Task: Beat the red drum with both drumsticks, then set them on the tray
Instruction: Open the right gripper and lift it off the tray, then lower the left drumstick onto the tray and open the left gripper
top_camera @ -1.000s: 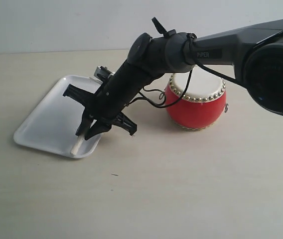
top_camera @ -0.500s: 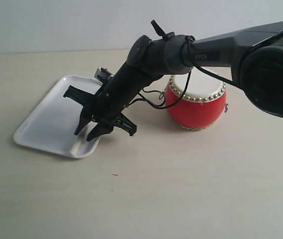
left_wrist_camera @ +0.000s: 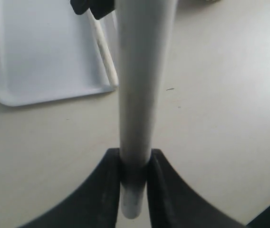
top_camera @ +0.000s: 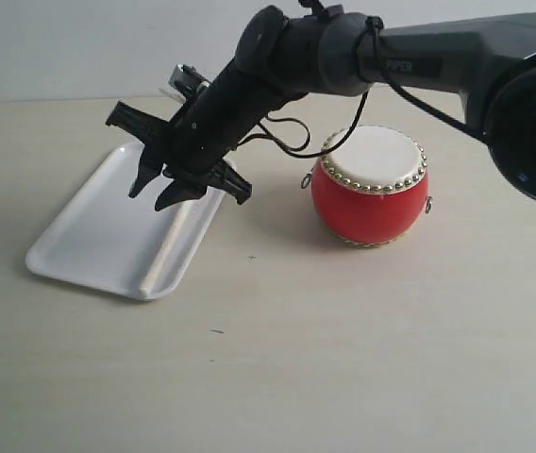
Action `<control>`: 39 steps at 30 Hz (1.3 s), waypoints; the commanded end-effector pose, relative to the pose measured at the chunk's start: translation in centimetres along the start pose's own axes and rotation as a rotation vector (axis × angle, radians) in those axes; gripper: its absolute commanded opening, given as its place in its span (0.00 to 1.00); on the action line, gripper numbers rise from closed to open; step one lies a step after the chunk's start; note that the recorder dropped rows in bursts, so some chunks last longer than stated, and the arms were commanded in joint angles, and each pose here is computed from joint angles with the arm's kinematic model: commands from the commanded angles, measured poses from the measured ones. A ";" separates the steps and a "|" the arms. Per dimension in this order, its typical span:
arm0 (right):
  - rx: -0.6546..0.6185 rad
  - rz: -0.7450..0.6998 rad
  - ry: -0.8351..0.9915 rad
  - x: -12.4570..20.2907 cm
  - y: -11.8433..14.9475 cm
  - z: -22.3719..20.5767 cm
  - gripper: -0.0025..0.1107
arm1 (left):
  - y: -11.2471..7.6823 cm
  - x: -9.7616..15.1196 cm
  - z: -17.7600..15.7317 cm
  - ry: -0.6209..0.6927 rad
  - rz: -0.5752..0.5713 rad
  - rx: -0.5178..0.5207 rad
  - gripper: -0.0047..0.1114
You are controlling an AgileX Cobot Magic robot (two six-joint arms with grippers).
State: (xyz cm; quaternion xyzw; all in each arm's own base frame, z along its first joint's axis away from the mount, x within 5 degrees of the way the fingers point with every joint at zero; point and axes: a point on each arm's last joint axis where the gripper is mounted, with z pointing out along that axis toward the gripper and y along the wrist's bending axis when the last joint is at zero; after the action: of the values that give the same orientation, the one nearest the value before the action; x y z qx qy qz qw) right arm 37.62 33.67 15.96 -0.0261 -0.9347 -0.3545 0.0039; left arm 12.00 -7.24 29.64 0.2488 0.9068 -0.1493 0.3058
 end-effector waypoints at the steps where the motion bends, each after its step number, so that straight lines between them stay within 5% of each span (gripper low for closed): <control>1: 0.023 -0.077 0.067 0.5 0.1 -0.8 0.33 | -0.1 0.3 0.2 0.031 -0.003 0.011 0.04; 10: 0.360 -0.266 -0.106 0.0 0.0 -5.7 0.32 | 0.9 -3.6 3.9 0.202 -0.004 0.020 0.04; 17: 0.430 -0.369 -0.181 0.8 1.7 -10.2 0.32 | 2.8 -7.8 9.5 0.389 0.039 -0.008 0.04; 25: 0.477 -0.426 -0.106 1.4 1.5 -10.8 0.32 | 7.2 -8.6 16.1 0.640 -0.099 0.019 0.04; 29: 0.482 -0.454 -0.092 1.7 1.7 -11.3 0.32 | 9.2 -9.3 18.2 0.700 -0.174 0.130 0.04; 39: 0.445 -0.477 -0.078 1.8 2.0 -11.1 0.32 | 12.4 -12.4 23.5 0.684 -0.169 0.050 0.04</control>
State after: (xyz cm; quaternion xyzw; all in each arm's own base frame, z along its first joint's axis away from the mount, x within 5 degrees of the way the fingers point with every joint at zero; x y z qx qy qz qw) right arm 35.86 27.82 25.06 0.1694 -0.9723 -0.1248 -0.1017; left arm 37.54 -11.45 17.76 0.2178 0.9677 -0.1189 -0.0439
